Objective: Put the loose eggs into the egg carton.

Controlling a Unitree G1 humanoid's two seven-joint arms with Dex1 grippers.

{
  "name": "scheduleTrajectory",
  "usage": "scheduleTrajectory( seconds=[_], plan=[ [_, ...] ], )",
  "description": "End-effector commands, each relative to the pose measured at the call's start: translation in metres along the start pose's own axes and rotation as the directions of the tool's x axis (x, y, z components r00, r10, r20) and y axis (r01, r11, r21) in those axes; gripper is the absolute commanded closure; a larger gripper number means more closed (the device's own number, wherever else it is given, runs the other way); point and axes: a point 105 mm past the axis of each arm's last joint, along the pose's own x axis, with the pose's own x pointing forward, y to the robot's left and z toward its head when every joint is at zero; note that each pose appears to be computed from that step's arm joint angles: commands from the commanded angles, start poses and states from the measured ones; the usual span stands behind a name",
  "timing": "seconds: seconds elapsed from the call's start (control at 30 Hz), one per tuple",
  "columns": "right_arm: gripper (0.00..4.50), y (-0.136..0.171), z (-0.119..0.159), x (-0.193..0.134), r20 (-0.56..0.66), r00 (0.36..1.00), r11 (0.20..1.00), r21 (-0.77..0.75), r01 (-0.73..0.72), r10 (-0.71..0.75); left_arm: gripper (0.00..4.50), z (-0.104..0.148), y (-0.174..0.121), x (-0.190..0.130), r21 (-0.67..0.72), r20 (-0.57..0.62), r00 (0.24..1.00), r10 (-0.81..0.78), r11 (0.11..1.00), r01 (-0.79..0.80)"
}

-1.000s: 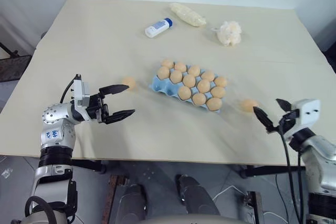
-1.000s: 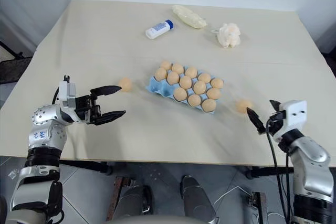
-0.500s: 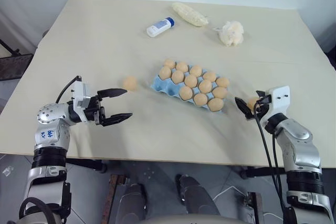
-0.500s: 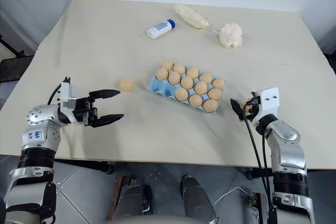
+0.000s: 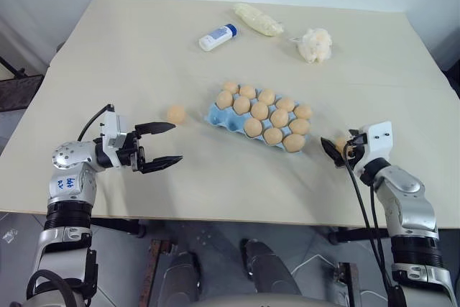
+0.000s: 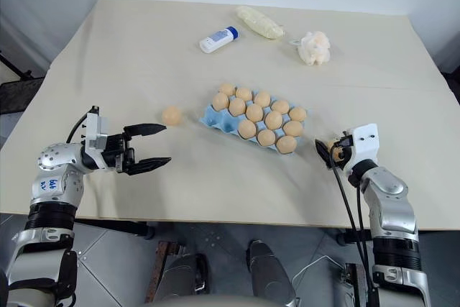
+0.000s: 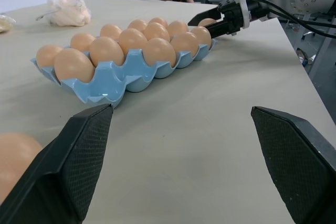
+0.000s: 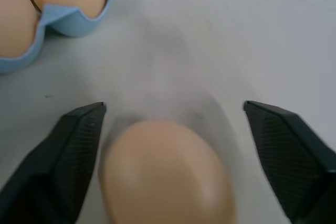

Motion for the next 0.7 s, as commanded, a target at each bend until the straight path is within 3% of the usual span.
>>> scheduleTrajectory(
  seconds=[0.03, 0.17, 0.23, 0.47, 0.7],
  plan=[
    [1.28, 0.001, 0.014, -0.004, 0.052, 0.999, 1.0, -0.011, 0.004, -0.004, 0.0, 0.007, 0.003, -0.002, 0.031, -0.013, 1.0, 0.0, 1.0, 0.001],
    [2.64, 0.002, 0.02, -0.004, 0.062, 0.998, 1.0, -0.016, 0.005, -0.004, 0.0, 0.007, 0.004, -0.002, 0.031, -0.019, 1.0, 0.002, 1.0, -0.001],
    [2.88, 0.004, 0.035, -0.004, 0.099, 0.995, 0.999, -0.031, -0.01, 0.013, 0.0, 0.008, 0.005, -0.002, 0.035, -0.014, 1.0, 0.006, 0.999, -0.005],
    [2.91, 0.013, 0.074, -0.005, 0.181, 0.981, 0.995, -0.087, -0.056, 0.071, 0.0, 0.007, 0.004, -0.003, 0.03, -0.024, 1.0, 0.003, 1.0, -0.002],
    [2.91, 0.054, 0.128, 0.004, 0.288, 0.933, 0.971, -0.161, -0.176, 0.217, 0.0, 0.009, 0.007, -0.004, 0.041, -0.026, 1.0, 0.015, 0.999, -0.014]
  ],
)
